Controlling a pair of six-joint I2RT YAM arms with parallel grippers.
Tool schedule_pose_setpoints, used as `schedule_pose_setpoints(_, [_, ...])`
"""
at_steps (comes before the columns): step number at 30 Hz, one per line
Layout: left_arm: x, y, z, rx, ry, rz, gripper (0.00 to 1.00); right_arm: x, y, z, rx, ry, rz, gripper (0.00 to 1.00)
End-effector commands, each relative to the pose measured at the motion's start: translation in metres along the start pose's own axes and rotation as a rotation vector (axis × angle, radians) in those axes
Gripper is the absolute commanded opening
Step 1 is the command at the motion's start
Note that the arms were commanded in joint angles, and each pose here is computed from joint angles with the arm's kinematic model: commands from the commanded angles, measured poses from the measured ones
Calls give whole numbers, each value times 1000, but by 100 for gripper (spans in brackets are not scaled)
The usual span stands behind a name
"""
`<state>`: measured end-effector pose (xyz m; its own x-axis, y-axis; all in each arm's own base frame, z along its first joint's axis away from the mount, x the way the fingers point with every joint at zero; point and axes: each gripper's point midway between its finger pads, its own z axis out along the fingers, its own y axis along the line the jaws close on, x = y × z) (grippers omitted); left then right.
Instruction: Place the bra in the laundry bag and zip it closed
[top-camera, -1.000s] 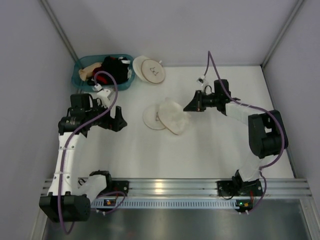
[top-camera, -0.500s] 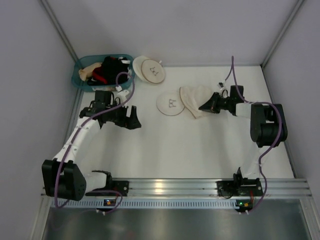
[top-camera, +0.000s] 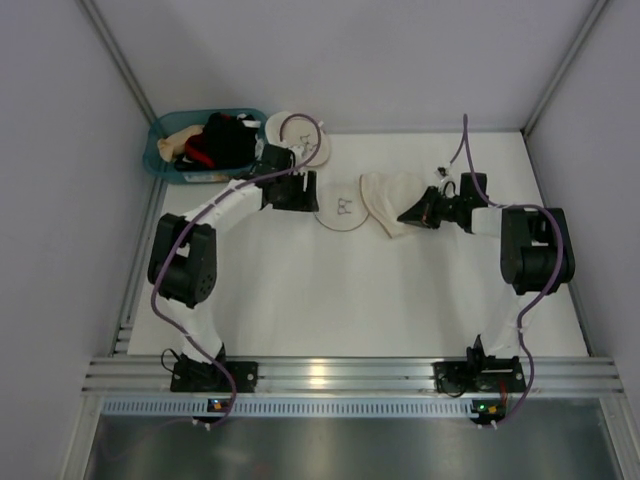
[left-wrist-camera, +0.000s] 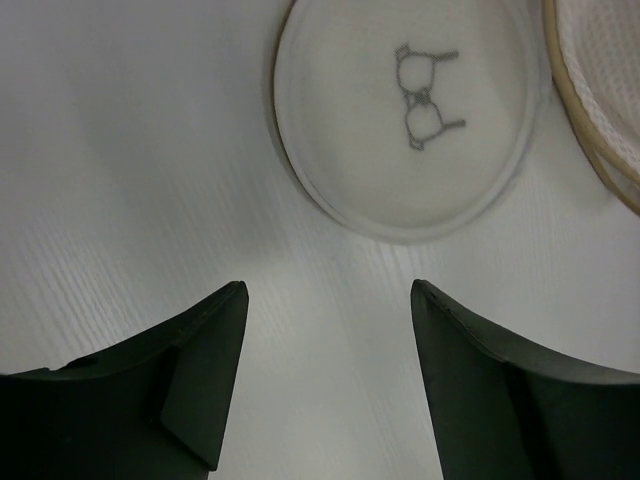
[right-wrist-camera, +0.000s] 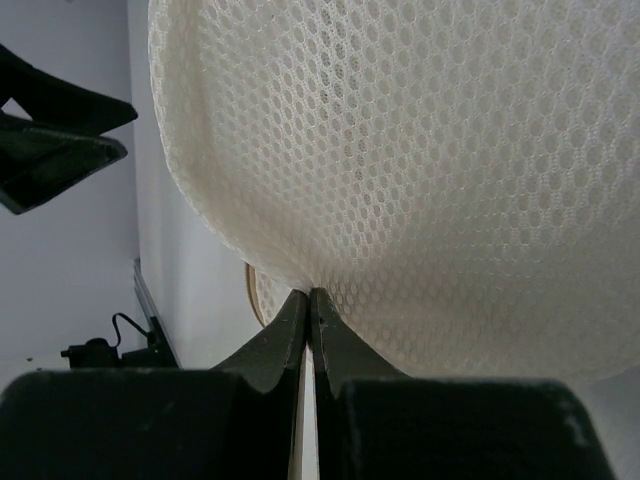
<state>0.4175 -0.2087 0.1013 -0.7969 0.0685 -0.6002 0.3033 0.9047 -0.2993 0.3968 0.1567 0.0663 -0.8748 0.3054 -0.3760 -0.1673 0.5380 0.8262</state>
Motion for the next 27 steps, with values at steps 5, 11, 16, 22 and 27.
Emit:
schedule_pose_setpoints(5, [-42, 8, 50, -44, -66, -106, 68, -12, 22, -8, -30, -32, -70, 0])
schedule_pose_setpoints(11, [-32, 6, 82, -42, -47, -96, 60, -11, 24, -12, -30, -24, -82, 0])
schedule_pose_setpoints(16, [-13, 15, 102, -87, -6, -84, 53, -12, 29, -15, -41, -22, -95, 0])
schedule_pose_setpoints(22, [-3, 19, 104, -96, 17, -78, 23, -12, 33, -18, -54, -39, -93, 0])
schedule_pose_setpoints(27, [-13, 14, 89, -91, 4, -40, 0, -16, 36, -18, -63, -53, -98, 0])
